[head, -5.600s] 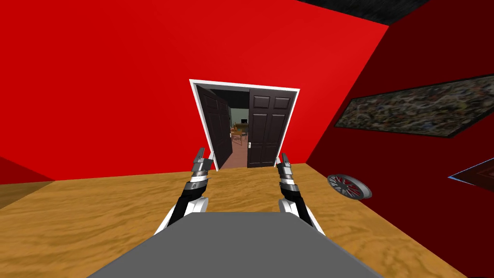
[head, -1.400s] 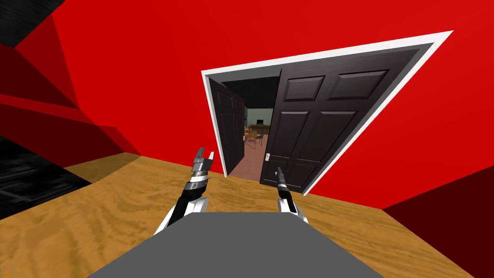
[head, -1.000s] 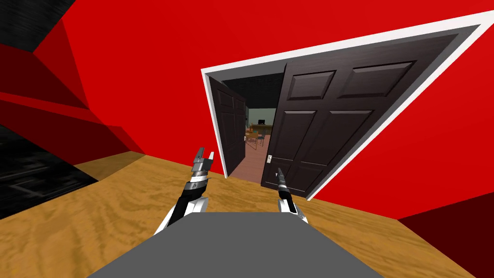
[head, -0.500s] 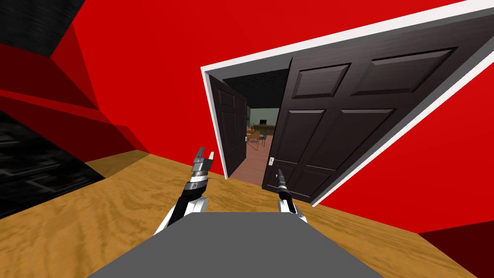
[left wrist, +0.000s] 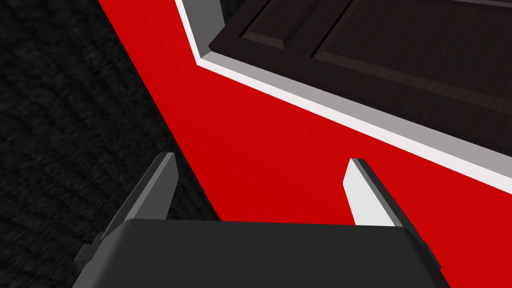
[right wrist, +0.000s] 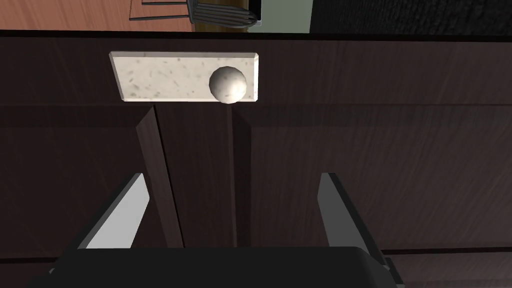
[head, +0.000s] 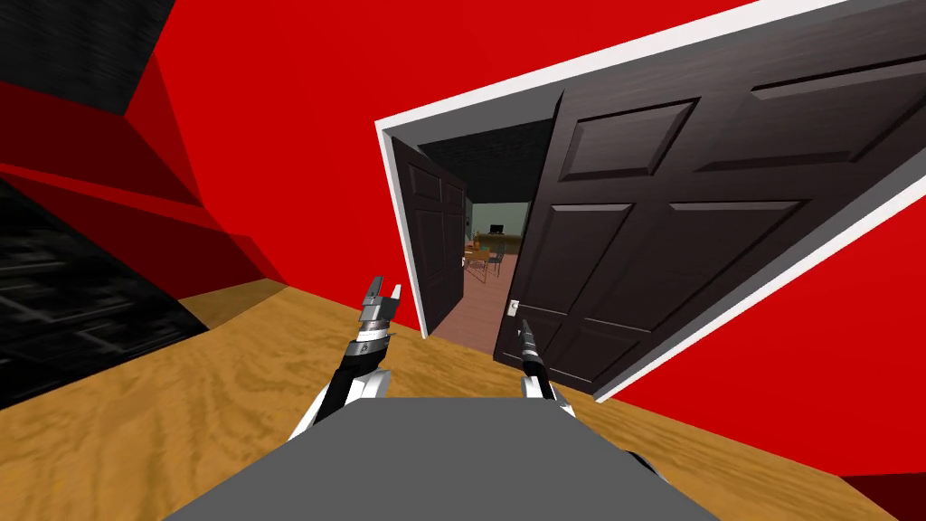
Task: Push the door open
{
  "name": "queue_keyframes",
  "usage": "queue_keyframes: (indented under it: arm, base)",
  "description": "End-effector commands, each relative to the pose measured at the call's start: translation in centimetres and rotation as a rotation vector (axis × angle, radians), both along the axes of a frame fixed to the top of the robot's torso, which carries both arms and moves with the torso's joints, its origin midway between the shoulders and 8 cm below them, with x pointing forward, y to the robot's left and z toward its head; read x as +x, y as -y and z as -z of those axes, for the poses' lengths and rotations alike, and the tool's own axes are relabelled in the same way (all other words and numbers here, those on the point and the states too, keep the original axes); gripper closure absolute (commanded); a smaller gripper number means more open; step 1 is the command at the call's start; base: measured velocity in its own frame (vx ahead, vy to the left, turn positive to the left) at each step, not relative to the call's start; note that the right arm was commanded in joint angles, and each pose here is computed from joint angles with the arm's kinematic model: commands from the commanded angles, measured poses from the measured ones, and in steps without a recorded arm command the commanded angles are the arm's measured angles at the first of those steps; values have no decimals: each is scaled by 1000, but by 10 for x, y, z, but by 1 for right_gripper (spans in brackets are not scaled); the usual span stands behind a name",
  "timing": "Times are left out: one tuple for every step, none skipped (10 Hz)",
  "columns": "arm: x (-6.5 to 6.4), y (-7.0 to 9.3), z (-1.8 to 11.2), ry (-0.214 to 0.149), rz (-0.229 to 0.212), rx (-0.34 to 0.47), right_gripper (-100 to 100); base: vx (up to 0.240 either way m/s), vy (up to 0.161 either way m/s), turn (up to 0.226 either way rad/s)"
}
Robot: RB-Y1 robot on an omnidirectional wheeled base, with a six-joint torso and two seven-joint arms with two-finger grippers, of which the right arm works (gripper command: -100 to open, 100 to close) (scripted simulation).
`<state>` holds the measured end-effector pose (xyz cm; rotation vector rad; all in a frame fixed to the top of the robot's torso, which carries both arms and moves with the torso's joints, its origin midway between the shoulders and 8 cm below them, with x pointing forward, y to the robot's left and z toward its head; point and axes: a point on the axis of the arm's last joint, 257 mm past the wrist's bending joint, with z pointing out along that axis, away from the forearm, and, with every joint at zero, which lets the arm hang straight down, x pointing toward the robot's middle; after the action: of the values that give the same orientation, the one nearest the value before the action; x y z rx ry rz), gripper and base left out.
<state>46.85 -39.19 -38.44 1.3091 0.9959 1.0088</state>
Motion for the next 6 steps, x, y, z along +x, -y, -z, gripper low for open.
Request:
queue_keyframes:
  arm:
    - [-1, 1, 4, -11, 6, 6, -100]
    - [0, 1, 3, -7, 3, 4, -100]
    - [-1, 2, 4, -8, 7, 4, -100]
    - [-1, 2, 4, -9, 8, 4, -100]
    - [-2, 3, 4, -9, 11, 4, -100]
    - [-2, 4, 5, -10, 14, 5, -100]
  base:
    - [76, -22, 44]
    - [31, -9, 8]
    - [109, -48, 16]
    - [173, -61, 31]
    - [185, -42, 26]
    - [216, -53, 20]
